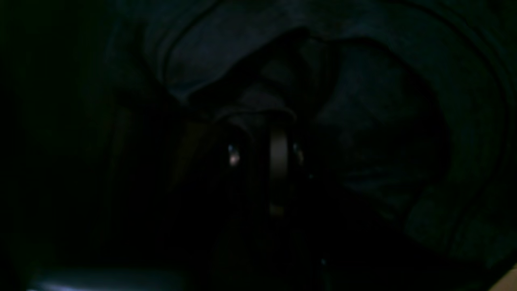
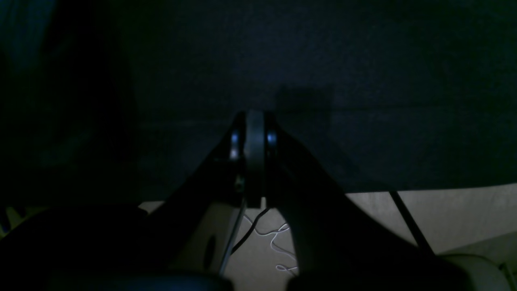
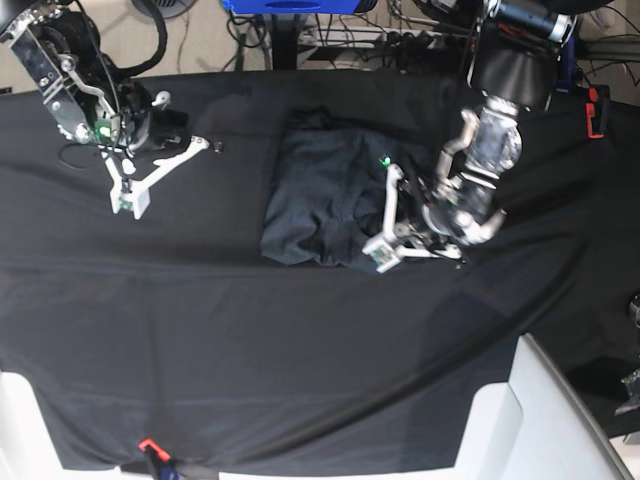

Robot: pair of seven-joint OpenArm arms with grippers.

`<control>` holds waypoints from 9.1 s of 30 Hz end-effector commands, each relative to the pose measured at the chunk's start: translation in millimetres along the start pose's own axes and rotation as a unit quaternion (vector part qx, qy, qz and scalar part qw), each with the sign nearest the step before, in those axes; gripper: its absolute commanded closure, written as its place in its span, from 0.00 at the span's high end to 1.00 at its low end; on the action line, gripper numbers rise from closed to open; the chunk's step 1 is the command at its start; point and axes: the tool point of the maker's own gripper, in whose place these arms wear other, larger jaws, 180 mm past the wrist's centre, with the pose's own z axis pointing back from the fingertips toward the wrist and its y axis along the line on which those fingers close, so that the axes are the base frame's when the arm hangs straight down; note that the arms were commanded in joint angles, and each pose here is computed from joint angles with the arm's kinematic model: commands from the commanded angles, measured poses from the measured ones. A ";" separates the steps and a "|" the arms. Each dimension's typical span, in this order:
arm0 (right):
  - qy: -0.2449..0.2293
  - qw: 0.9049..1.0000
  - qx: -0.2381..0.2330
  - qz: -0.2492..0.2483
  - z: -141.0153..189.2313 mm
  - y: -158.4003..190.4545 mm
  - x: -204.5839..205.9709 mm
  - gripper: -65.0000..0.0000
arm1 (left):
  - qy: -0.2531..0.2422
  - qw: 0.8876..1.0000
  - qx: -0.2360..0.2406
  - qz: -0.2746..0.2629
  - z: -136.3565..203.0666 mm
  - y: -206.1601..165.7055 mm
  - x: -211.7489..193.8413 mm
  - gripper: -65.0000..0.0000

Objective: Fold the T-shirt properly
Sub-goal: 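Press the left gripper onto the shirt's side and push it inward, then tuck the shirt's side edge under with the left gripper, then withdraw the left gripper to its rest spot beside the shirt, then press the right gripper along the shirt's side edge, tucking it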

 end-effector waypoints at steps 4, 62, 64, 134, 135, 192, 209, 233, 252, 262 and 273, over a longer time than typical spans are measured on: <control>-0.017 1.000 0.000 0.000 2.4 -0.7 12.1 0.00 | -0.012 0.998 0.007 -0.068 12.4 -10.8 16.7 0.00; -0.027 0.996 -0.059 -0.063 -14.6 -48.5 39.4 0.00 | -0.166 0.899 -0.045 -0.403 42.0 -103.3 174.0 0.00; -0.027 0.996 -0.059 -0.065 -14.4 -48.9 40.0 0.00 | -0.163 0.900 -0.045 -0.402 39.4 -102.2 175.2 0.00; -0.018 0.997 -0.047 -0.065 -16.8 -36.6 29.4 0.00 | -0.135 0.933 0.018 -0.335 36.9 -27.6 198.1 0.73; -0.018 0.997 -0.047 -0.065 -16.8 -36.6 29.4 0.00 | -0.135 0.932 0.018 -0.335 37.0 -27.8 198.3 0.73; -0.070 0.975 0.209 -0.032 63.6 128.7 134.8 0.30 | -0.068 0.912 0.167 0.368 158.3 34.5 -200.9 0.00; -0.119 0.972 0.200 -0.024 42.9 119.8 148.5 0.44 | -0.067 0.913 0.169 0.366 159.1 36.4 -201.5 0.00; -0.093 0.977 0.128 0.141 -31.9 112.1 135.1 0.42 | -0.059 0.910 0.162 0.376 154.2 31.7 -208.7 0.00; -0.120 0.973 0.042 0.195 -48.2 86.7 142.2 0.55 | -0.060 0.910 0.162 0.376 154.5 31.9 -208.3 0.00; -0.105 0.975 0.033 0.190 -57.3 81.7 135.9 0.33 | -0.060 0.910 0.162 0.376 154.5 31.9 -208.3 0.00; -0.111 0.976 0.025 0.187 -62.8 75.2 137.8 0.33 | -0.060 0.910 0.162 0.376 154.5 31.9 -208.3 0.00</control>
